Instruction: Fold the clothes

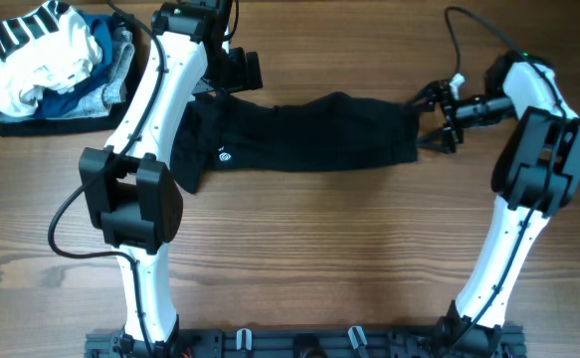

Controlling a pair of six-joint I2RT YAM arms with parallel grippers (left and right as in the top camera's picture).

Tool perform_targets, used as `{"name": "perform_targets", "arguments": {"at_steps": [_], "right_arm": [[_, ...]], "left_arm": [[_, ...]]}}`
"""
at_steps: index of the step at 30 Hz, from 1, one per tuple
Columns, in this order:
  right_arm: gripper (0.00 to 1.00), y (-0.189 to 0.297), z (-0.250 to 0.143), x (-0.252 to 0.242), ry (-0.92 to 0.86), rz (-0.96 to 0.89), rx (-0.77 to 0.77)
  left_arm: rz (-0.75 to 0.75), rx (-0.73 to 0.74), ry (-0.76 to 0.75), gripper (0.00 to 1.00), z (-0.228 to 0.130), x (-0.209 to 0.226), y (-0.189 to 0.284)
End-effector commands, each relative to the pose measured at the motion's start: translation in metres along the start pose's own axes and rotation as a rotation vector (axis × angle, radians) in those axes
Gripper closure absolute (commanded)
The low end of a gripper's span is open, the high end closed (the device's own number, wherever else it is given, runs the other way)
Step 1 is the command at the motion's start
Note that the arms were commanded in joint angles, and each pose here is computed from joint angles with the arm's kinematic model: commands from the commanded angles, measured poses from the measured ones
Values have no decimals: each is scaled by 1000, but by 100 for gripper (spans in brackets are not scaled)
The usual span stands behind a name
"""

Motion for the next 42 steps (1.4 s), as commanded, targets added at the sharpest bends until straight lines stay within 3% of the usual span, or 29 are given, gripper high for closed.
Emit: {"name": "perform_targets", "arguments": {"at_steps": [1, 4, 5, 7, 8, 10, 12, 16, 20, 25, 35, 42], "right_arm": [[0, -40, 2, -4, 54, -55, 83], [3, -53, 4, 5, 100, -33, 91], [14, -55, 5, 6, 107, -34, 93], [80, -55, 5, 6, 99, -35, 93], [96, -54, 5, 6, 85, -36, 91], [96, -51, 5, 4, 79, -36, 82], [96, -49, 6, 2, 78, -41, 72], [95, -45, 7, -2, 57, -162, 86], [95, -41, 9, 9, 81, -306, 85], [95, -33, 18, 47, 163, -443, 38], [96, -25, -2, 137, 353, -625, -23], [96, -43, -20, 149, 375, -700, 83]], "left_arm": [[-12, -33, -18, 0, 2, -1, 14], [-12, -34, -21, 0, 2, -1, 14], [-12, -34, -21, 0, 2, -1, 14], [-12, -33, -21, 0, 2, -1, 14], [-12, -33, -21, 0, 2, -1, 14], [-12, -33, -22, 2, 2, -1, 14], [-11, -32, -21, 11, 2, -1, 14], [-14, -37, -21, 12, 2, -1, 14], [-14, -37, -20, 0, 3, -1, 14], [-13, -38, -19, 4, 3, 0, 14], [-5, -45, -3, 0, 8, 6, 14], [-11, -56, 4, 0, 11, 8, 15]]}}
Point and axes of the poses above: each gripper's point midway between its finger pads, its own y axis back along the fingers, its own x axis along the line the jaws close on, z = x × y, the point moved 10 cm from there along y, back along the fingers, and after that the axes turned 15 degrees about y, right-handed, at the moved point
